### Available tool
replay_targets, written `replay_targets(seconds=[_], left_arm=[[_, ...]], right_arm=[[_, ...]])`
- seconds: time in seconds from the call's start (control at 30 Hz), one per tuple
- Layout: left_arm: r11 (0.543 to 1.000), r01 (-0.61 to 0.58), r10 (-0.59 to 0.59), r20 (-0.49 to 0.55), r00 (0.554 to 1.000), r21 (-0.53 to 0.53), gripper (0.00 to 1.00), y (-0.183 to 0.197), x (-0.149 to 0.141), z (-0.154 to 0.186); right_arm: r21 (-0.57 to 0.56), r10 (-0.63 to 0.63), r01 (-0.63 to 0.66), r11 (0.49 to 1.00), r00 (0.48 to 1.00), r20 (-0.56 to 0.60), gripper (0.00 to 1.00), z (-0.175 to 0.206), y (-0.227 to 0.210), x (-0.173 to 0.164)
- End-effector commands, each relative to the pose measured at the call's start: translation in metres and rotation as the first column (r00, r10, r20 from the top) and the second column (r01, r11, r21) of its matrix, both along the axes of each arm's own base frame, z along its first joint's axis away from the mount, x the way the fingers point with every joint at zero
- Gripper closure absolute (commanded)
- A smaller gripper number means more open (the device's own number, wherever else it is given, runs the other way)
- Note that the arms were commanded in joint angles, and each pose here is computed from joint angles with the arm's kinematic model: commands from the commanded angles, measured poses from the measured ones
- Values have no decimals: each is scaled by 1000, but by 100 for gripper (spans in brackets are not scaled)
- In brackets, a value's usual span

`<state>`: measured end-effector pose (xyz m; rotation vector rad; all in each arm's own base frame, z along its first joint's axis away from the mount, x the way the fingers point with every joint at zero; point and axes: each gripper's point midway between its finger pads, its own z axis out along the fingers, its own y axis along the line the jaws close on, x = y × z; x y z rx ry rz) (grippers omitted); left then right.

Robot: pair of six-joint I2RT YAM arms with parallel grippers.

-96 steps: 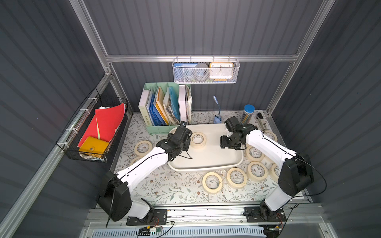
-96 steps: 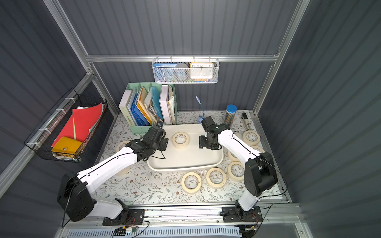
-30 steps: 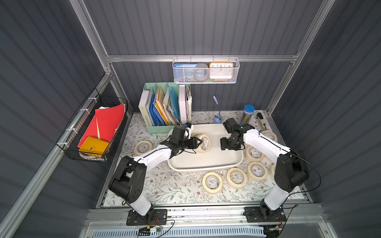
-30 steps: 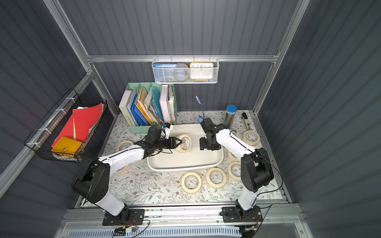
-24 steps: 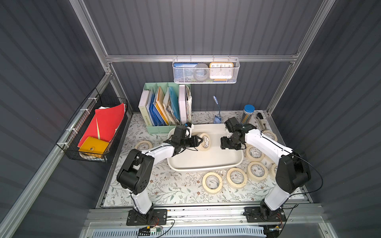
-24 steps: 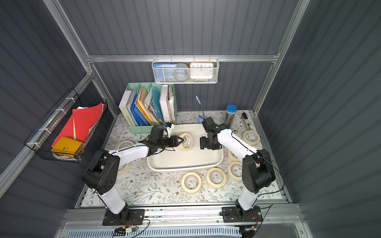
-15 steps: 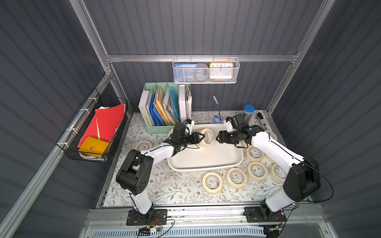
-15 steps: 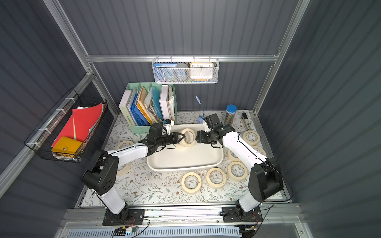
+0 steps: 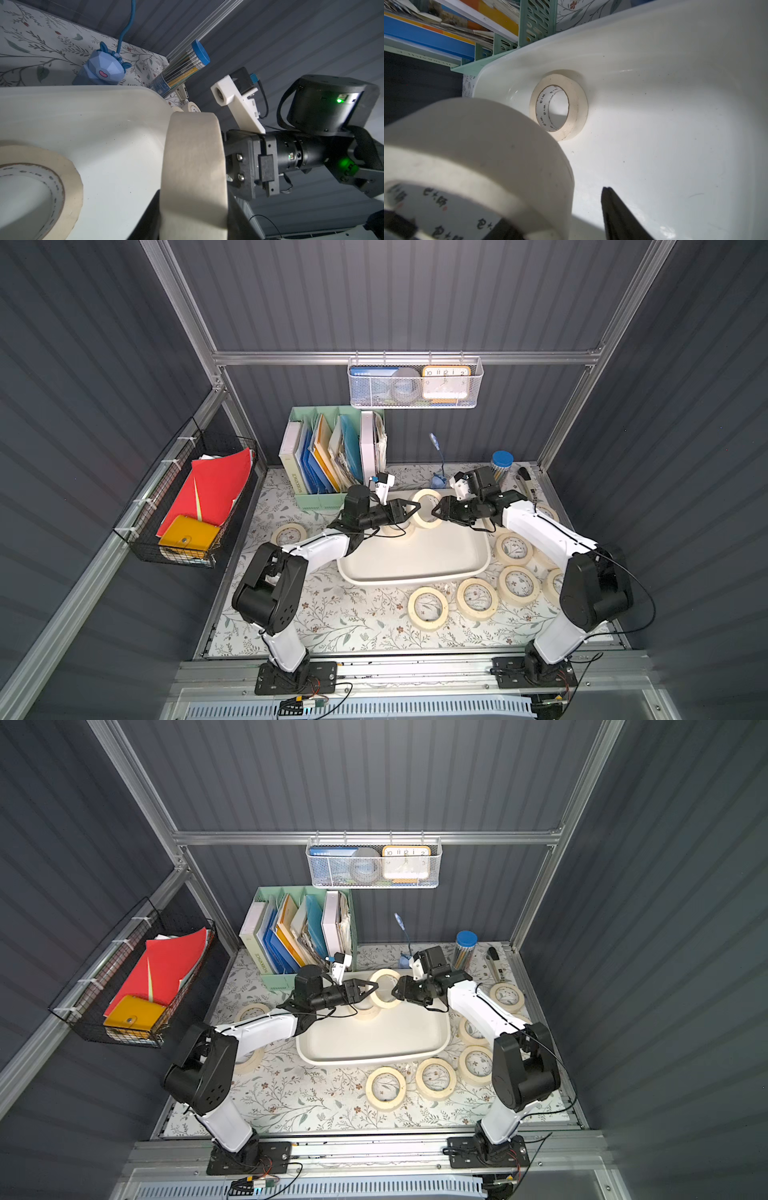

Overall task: Take out the art tape in the storage box
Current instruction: Pick up the art tape from the storage box.

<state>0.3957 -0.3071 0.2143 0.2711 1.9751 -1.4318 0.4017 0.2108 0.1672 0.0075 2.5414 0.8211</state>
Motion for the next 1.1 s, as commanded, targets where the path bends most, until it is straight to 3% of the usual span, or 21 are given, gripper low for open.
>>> replay_targets(seconds=[0.0,0.07,0.1,0.2,0.3,0.43,0.53,0.73,0.9,1.07], left_arm=[[996,74,-68,102,992,-51,72,-2,-13,36],[997,71,-68,112,991,-20,66,-3,-13,32],[997,72,-73,111,991,10,62,-4,-14,28],[979,25,-55,140,989,204,32,1,-15,10],[903,-109,36,180,983,415,18,21,-6,-2],[778,-270,162,234,959,567,18,49,10,-4],[733,-281,151,255,955,620,20,42,12,-4],[710,-194,45,232,972,677,21,5,4,-17],[726,-106,-41,196,980,680,26,-19,-8,-19],[689,-36,-75,121,990,724,30,-21,-15,-40]], right_arm=[[16,-18,17,1000,1000,23,79,8,2,10],[2,-21,21,1000,1000,21,100,8,0,9],[-10,-26,26,1000,999,19,100,8,-2,8],[-95,-60,57,994,998,-28,100,0,-16,0],[-223,-131,113,968,989,-67,100,-7,-40,-7],[-378,-149,106,920,985,-88,100,-13,-56,-22],[-371,-133,87,925,986,-100,100,-19,-49,-29],[-447,-109,42,894,986,-125,100,-33,-42,-37],[-456,-96,29,890,987,-125,100,-35,-37,-36],[-453,-92,29,891,989,-118,100,-32,-36,-34]])
